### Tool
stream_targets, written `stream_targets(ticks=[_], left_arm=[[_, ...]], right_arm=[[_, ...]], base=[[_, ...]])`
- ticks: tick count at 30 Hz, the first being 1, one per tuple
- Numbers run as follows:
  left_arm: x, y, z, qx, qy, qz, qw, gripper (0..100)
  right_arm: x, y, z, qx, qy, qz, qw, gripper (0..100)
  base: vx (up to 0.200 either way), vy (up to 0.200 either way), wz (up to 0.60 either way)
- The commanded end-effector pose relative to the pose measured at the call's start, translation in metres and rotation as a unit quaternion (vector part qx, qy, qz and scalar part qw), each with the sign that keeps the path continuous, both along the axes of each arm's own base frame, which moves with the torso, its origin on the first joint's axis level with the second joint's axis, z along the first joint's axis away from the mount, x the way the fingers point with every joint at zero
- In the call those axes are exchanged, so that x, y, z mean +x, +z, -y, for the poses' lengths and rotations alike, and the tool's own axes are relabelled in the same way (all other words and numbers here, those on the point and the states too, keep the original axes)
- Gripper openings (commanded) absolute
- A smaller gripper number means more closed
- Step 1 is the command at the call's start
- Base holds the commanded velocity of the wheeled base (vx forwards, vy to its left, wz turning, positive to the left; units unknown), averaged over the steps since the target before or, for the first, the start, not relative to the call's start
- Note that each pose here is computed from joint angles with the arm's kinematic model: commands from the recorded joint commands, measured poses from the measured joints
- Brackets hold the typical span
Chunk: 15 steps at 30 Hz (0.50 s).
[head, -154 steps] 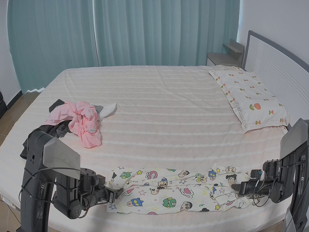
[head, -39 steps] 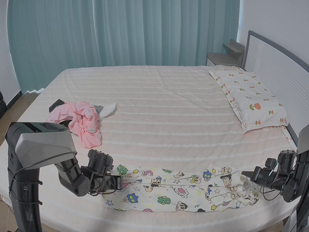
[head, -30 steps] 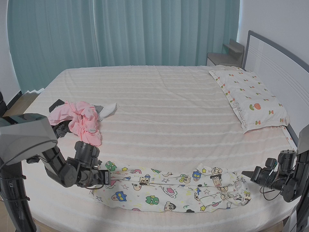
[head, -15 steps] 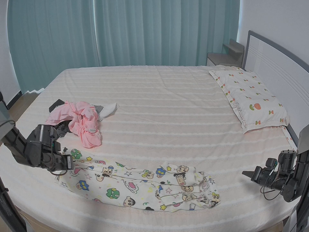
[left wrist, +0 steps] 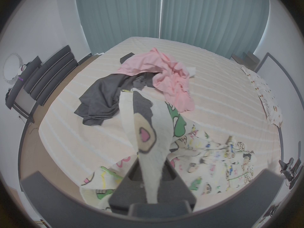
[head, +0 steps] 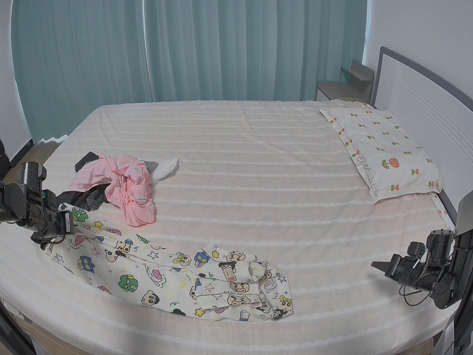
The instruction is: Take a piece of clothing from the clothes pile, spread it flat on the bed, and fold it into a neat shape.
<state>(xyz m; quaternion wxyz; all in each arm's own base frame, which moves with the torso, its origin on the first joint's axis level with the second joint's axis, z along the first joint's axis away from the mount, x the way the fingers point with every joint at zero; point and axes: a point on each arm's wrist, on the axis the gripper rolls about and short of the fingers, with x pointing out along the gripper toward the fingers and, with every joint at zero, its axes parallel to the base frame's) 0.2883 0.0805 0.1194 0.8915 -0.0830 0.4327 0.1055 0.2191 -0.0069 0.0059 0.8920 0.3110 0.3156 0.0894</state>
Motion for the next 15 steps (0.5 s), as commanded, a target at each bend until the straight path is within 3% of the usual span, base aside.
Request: stream_targets(ticks=[1, 7, 15], left_arm=[[0.002, 0.012, 0.058, -0.001, -0.033, 0.006, 0.9994, 0], [0.004, 0.020, 0.144, -0.013, -0.066, 0.030, 0.9973, 0], [0.013, 0.003, 0.237, -0.033, -0.107, 0.032, 0.9932, 0]], right_arm=[[-0.004, -0.001, 0.000, 0.000, 0.000, -0.009, 1.0000, 0], [-0.004, -0.001, 0.000, 0.000, 0.000, -0.009, 1.0000, 0], [-0.004, -0.002, 0.000, 0.000, 0.001, -0.010, 1.0000, 0]], base=[[0.000, 0.000, 0.00], [0.000, 0.000, 0.00], [0.000, 0.000, 0.00]])
